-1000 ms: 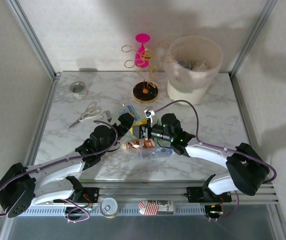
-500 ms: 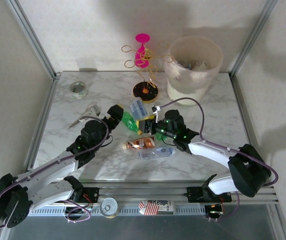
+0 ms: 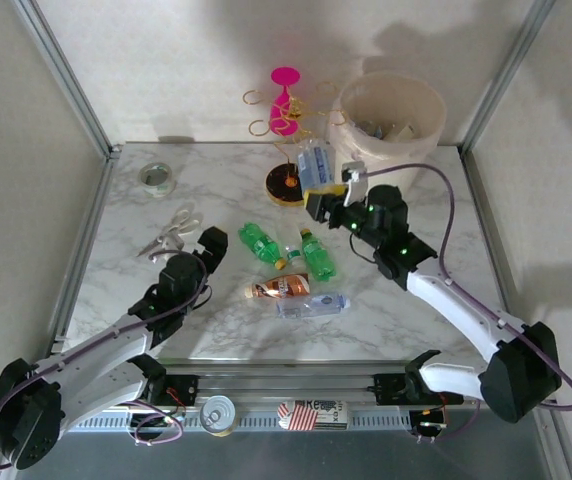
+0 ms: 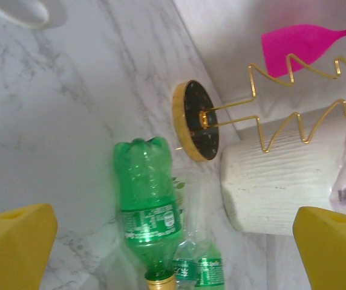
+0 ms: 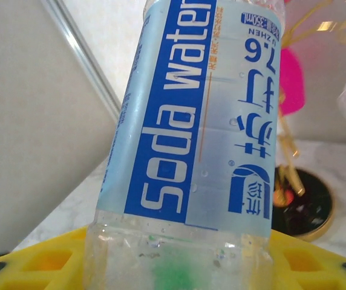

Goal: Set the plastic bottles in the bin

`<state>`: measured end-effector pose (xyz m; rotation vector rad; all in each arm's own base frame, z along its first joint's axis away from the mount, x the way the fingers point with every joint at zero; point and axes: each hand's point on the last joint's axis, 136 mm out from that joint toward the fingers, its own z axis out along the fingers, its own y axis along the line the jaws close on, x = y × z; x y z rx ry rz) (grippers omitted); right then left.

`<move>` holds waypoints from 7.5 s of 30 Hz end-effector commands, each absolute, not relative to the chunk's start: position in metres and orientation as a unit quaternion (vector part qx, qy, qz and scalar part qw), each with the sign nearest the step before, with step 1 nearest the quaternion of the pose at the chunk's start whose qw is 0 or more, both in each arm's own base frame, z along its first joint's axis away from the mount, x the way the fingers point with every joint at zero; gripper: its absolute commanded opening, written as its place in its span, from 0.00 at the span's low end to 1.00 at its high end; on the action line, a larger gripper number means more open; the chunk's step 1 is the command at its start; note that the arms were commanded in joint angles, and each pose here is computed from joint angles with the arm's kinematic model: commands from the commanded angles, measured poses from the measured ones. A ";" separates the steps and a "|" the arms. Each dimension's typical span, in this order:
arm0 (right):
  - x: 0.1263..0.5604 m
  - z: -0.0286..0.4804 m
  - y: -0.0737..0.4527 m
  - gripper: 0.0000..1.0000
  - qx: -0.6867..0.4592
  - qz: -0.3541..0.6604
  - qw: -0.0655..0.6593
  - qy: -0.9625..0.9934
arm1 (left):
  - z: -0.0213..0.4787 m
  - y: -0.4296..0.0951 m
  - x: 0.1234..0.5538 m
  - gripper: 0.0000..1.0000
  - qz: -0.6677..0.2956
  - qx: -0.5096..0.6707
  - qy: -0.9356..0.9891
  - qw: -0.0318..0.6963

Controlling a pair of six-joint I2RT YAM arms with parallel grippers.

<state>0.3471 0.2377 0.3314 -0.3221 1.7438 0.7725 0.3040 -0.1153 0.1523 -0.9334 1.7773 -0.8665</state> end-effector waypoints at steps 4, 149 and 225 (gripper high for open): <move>0.366 0.390 0.206 0.48 -0.137 0.276 0.631 0.713 | 0.147 -0.120 0.304 1.00 -0.372 -0.383 0.718 0.446; 0.242 0.180 0.398 0.60 -0.305 0.482 0.307 0.762 | 0.196 -0.178 0.327 0.65 -0.341 -0.304 0.759 0.465; 0.474 0.380 0.079 0.32 0.027 0.213 0.585 0.782 | 0.120 -0.146 0.310 1.00 -0.338 -0.317 0.796 0.390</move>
